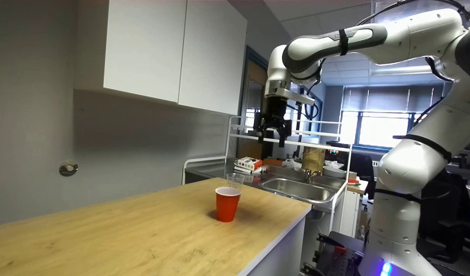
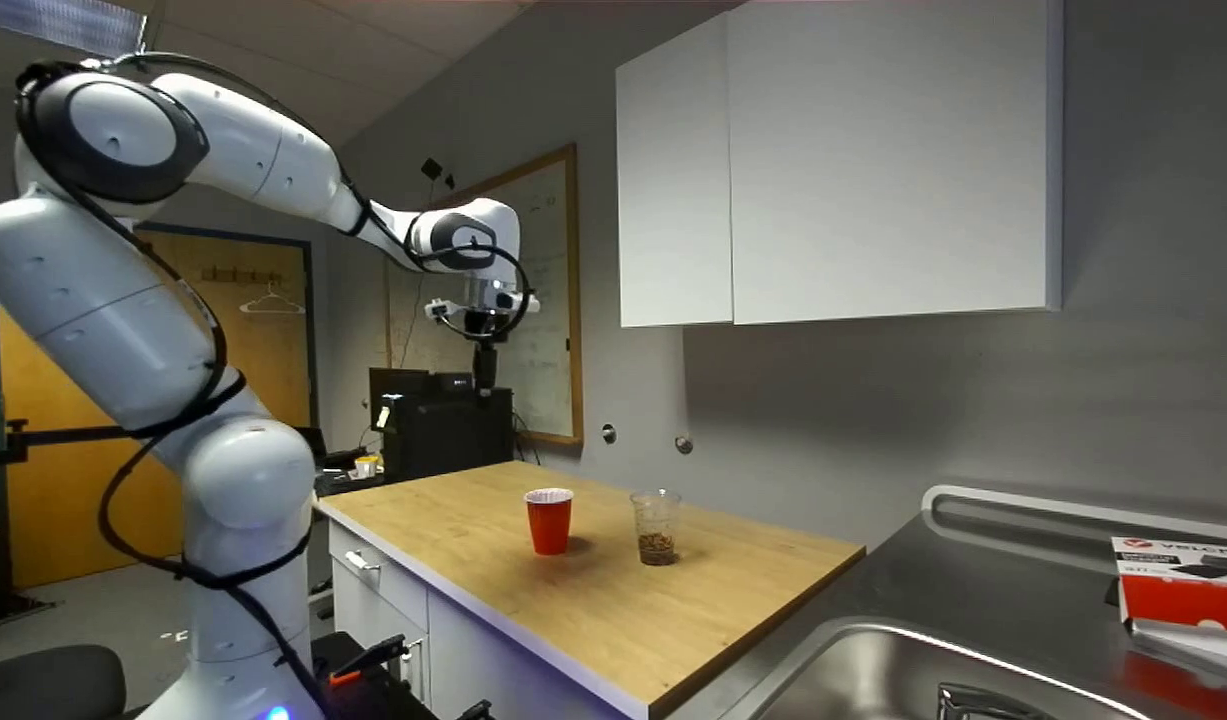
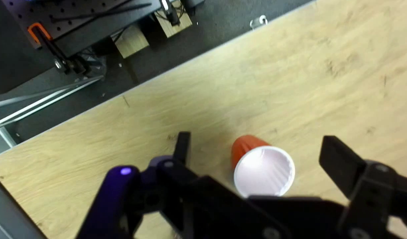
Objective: Pour the contents of the clear cup into the red cup
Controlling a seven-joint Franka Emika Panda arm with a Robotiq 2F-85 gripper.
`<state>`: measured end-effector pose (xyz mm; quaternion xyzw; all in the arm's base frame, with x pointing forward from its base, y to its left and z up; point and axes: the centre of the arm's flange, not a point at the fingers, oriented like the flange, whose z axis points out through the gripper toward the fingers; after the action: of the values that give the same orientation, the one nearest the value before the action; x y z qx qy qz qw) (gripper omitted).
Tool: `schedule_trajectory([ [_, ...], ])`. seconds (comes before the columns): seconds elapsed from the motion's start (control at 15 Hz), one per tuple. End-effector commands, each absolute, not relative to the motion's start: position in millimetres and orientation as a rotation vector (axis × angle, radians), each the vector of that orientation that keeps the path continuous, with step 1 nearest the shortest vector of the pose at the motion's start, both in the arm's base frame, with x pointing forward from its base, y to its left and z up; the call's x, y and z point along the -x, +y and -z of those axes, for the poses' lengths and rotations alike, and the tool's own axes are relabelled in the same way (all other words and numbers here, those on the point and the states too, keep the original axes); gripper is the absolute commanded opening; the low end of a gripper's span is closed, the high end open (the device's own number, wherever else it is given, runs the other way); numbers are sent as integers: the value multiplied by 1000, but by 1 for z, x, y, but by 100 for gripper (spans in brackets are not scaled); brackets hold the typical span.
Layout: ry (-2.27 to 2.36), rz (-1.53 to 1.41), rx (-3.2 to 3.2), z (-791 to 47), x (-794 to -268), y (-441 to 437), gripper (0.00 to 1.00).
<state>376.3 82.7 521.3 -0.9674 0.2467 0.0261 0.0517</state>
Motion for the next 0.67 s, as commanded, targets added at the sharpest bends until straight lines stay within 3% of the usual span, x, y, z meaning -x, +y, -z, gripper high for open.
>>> schedule_trajectory([
  [0.0, 1011, 33, 2894, -516, -425, 44, 100],
  [0.6, 1384, 105, 2674, -486, -520, -73, 100],
])
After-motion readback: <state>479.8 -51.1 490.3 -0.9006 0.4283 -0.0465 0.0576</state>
